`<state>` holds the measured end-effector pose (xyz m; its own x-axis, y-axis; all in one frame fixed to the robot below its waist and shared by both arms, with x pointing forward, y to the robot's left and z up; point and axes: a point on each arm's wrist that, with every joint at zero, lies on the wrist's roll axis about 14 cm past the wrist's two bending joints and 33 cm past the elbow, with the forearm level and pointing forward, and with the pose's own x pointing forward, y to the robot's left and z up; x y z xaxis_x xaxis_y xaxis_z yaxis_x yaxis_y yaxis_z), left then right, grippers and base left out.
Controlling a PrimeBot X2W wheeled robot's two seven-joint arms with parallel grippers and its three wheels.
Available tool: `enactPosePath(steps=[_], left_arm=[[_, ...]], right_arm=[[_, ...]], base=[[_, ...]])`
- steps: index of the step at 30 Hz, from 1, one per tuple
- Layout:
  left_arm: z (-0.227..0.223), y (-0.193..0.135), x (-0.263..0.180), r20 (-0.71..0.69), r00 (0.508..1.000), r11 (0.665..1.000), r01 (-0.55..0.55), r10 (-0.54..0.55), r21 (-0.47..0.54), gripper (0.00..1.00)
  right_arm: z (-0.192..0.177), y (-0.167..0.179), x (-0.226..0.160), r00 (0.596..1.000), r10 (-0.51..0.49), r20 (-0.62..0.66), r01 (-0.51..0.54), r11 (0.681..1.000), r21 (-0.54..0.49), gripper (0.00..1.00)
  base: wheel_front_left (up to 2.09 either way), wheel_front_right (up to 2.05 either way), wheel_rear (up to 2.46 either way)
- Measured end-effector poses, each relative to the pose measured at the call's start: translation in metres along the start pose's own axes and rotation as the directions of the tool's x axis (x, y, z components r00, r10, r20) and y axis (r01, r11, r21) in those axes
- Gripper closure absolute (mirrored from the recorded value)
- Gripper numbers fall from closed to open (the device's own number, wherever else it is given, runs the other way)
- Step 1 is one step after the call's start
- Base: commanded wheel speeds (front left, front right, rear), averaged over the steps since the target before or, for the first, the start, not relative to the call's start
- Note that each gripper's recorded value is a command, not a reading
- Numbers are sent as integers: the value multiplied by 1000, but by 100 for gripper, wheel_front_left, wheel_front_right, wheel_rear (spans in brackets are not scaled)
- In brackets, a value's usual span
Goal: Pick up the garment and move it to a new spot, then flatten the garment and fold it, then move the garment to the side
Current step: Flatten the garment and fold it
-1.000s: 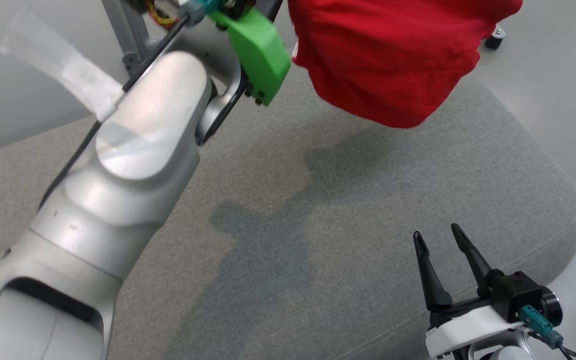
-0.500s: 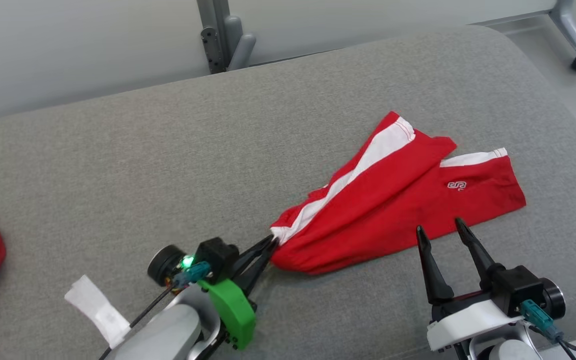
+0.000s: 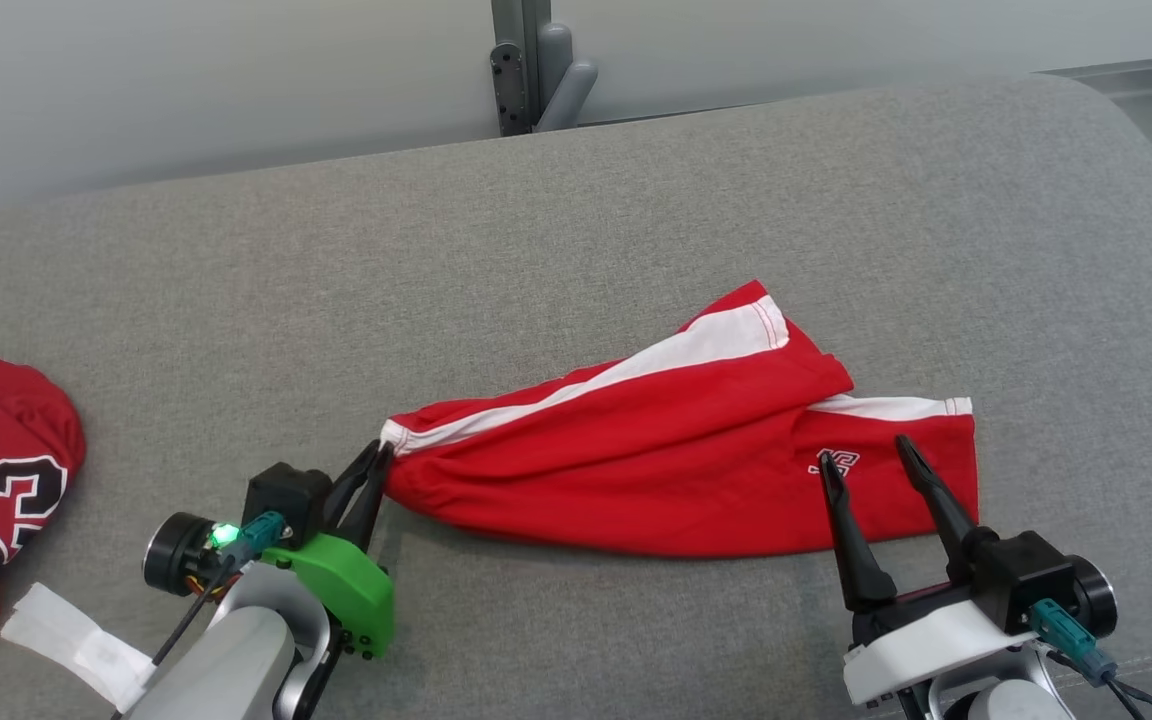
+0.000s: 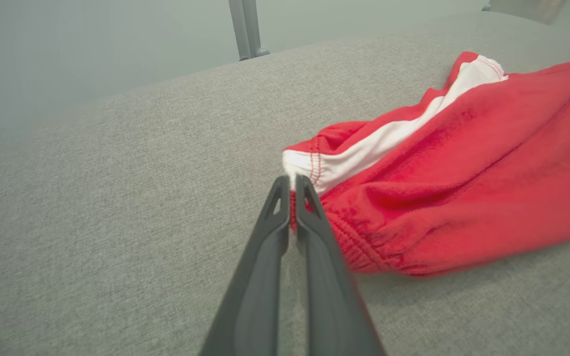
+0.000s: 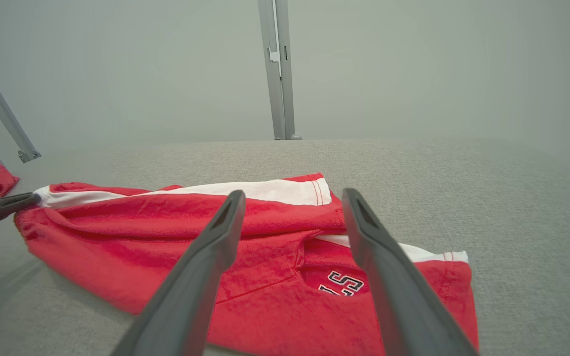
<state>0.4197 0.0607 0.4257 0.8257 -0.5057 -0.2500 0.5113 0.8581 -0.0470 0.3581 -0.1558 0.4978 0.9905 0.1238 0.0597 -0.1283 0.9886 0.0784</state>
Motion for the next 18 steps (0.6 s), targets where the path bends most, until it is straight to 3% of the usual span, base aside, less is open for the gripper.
enactPosePath(steps=[1,2,3,14,18], left_arm=[[1,5,-1,3,1000,1000,-20,20,-1,84],[1,9,-1,5,999,999,-37,37,-3,55],[1,13,-2,5,999,999,-54,54,-5,0],[21,44,-27,116,950,952,-274,290,-136,0],[34,48,-45,179,916,929,-333,360,-164,0]], right_arm=[[0,1,0,1000,3,0,-3,1000,4,0],[-2,3,1,1000,7,-4,-7,1000,14,0],[-3,5,2,1000,13,-7,-13,1000,20,0],[-18,15,35,996,76,-46,-73,996,58,0],[-20,12,57,993,105,-60,-104,994,20,0]], base=[[0,0,0],[0,0,0],[0,0,0],[0,0,0],[0,0,0]])
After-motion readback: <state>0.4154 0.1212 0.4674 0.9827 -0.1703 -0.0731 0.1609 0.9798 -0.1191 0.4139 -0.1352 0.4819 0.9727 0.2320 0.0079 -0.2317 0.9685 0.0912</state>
